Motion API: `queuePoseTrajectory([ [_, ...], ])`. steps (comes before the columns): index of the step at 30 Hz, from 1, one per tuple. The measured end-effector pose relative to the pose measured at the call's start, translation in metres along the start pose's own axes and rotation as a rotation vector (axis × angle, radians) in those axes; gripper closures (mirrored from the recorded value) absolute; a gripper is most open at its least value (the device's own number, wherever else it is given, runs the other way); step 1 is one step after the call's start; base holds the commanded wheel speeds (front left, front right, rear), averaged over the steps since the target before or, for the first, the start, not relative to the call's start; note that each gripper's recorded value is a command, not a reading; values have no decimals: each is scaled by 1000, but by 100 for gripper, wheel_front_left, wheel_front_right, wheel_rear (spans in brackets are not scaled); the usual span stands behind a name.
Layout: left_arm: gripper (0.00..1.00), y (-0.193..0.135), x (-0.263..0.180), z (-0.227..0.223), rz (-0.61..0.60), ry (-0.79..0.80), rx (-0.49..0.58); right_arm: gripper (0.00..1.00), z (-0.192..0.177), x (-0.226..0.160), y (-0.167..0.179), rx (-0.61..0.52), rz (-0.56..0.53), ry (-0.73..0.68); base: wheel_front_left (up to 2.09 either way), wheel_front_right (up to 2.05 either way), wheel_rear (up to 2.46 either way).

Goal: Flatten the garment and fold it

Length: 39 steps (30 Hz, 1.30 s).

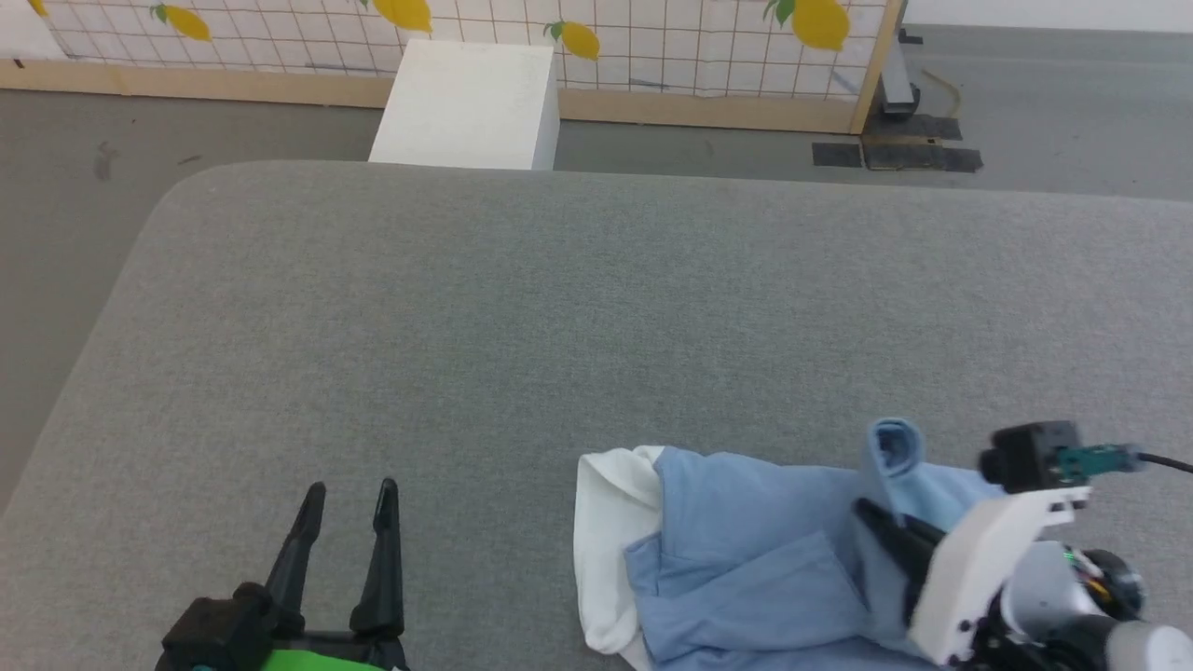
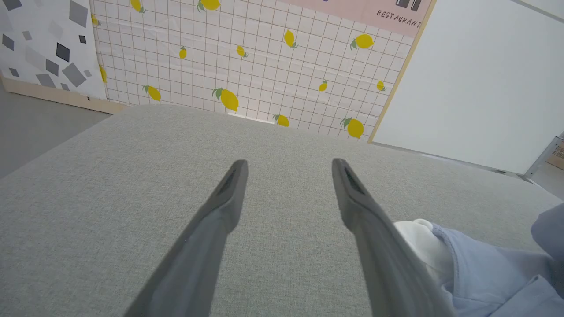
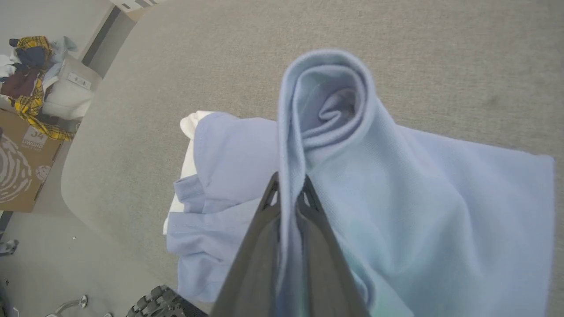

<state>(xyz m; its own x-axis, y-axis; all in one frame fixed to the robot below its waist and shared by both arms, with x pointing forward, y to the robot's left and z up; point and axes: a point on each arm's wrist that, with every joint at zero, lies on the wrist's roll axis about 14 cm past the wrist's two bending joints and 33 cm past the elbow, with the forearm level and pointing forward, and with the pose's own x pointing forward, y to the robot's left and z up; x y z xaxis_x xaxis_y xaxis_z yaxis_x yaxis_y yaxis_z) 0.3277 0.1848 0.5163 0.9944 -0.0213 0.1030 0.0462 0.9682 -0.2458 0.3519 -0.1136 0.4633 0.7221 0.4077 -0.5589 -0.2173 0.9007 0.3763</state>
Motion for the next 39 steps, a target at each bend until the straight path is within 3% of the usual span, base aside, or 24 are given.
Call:
queuePoseTrajectory([
  [7,0,5,-7,0,20,1,-8,100,-1,25,51,-79,144,51,0,0,0],
  [14,0,12,-11,-2,55,4,-19,100,-13,50,79,-164,209,129,0,0,0],
  [22,0,16,-12,-4,85,7,-32,100,-43,79,90,-226,233,261,0,0,0],
  [29,0,18,-11,-7,92,13,-37,99,-75,98,78,-303,180,383,0,0,0],
  [31,0,17,-10,-8,88,14,-40,54,-76,103,78,-322,175,384,0,0,0],
  [32,0,16,-10,-8,88,15,-41,0,-75,104,80,-321,184,380,0,0,0],
  [39,0,12,-5,-9,69,15,-46,0,-53,100,105,-260,275,302,0,0,0],
])
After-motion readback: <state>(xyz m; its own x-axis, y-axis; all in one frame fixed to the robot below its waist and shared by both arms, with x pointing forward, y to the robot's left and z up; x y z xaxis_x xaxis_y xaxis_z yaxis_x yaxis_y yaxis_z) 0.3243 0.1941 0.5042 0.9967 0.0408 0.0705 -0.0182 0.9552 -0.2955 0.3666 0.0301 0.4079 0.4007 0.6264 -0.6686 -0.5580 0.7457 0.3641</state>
